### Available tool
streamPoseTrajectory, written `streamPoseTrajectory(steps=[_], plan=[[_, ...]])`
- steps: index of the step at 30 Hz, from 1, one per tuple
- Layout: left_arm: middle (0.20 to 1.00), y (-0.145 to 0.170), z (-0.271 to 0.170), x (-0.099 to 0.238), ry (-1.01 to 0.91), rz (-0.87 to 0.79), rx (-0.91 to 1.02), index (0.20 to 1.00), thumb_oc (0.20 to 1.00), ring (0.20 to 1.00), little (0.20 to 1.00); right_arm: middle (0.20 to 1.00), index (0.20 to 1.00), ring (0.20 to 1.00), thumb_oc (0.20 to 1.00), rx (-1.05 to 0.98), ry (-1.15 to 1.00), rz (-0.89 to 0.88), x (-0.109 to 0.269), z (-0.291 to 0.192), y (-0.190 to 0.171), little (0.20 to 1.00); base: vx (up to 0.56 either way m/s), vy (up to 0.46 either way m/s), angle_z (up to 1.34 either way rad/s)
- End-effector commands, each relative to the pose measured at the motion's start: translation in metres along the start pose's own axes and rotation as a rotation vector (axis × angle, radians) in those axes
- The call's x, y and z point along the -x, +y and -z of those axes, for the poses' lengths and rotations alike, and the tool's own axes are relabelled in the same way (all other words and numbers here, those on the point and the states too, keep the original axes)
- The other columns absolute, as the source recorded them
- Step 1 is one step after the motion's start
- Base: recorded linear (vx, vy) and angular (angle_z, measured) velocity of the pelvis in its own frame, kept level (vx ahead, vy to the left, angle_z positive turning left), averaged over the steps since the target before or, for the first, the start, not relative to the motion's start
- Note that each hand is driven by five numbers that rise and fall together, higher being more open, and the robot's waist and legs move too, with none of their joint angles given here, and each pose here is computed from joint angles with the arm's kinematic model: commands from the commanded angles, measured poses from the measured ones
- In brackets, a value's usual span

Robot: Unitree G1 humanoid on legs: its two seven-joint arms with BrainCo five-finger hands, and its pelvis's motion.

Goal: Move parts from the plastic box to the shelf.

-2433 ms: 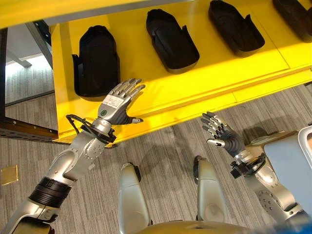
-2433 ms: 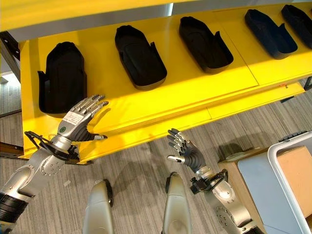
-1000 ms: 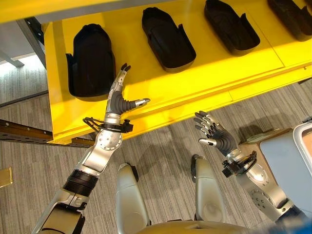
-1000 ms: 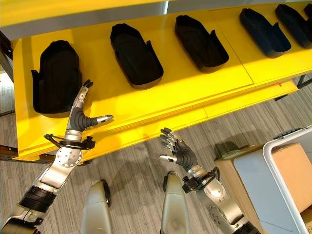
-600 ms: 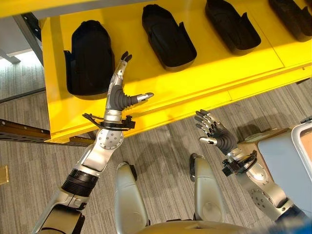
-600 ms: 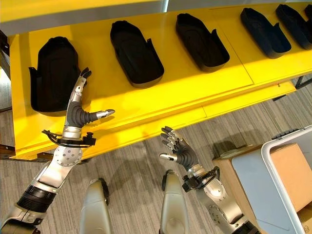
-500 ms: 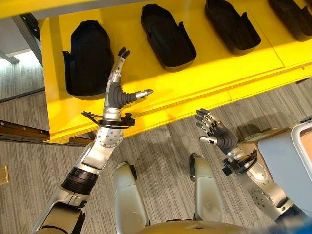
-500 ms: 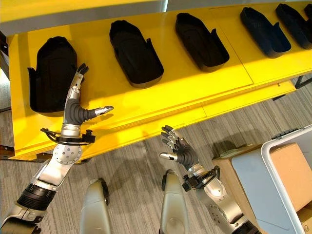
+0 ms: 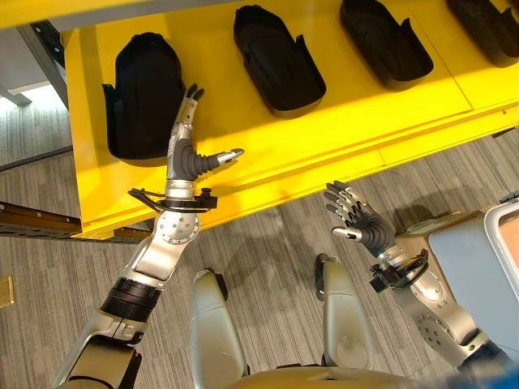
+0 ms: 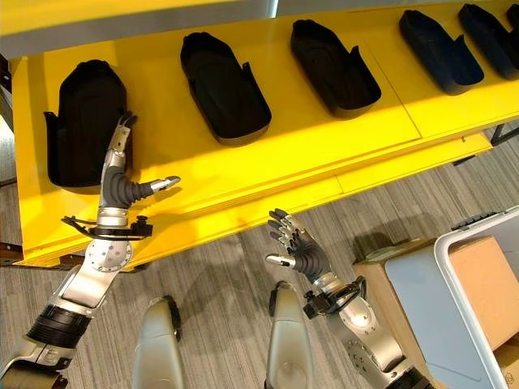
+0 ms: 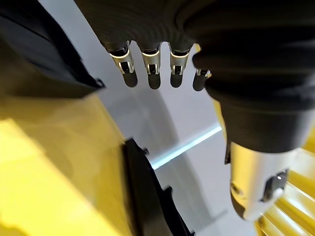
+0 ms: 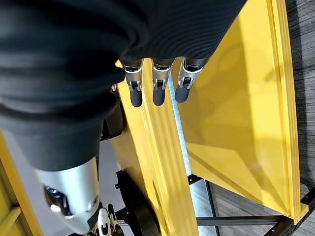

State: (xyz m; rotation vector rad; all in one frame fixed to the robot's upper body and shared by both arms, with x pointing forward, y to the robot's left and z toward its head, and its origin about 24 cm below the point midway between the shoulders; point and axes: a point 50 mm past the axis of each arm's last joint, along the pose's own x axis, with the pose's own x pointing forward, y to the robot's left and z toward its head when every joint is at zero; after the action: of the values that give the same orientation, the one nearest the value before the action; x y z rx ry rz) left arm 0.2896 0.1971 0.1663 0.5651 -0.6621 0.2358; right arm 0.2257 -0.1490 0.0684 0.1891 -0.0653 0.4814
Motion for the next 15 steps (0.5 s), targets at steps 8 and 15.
streamPoseTrajectory(steps=[8,15], plan=[[1.0,0.0015,-0.002,0.0023,-0.033,-0.036,-0.016,1.0,1.0,1.0,1.0,1.0,1.0,1.0,1.0,-0.018,-0.101,0.008,-0.0035,-0.0124,-0.0018,1.0,0.0,0.0,0.0],[1.0,0.0036,0.0015,0.0039,-0.012,-0.046,-0.019,1.0,1.0,1.0,1.0,1.0,1.0,1.0,1.0,-0.015,-0.101,0.012,-0.0034,-0.0129,-0.0025,1.0,0.0,0.0,0.0]])
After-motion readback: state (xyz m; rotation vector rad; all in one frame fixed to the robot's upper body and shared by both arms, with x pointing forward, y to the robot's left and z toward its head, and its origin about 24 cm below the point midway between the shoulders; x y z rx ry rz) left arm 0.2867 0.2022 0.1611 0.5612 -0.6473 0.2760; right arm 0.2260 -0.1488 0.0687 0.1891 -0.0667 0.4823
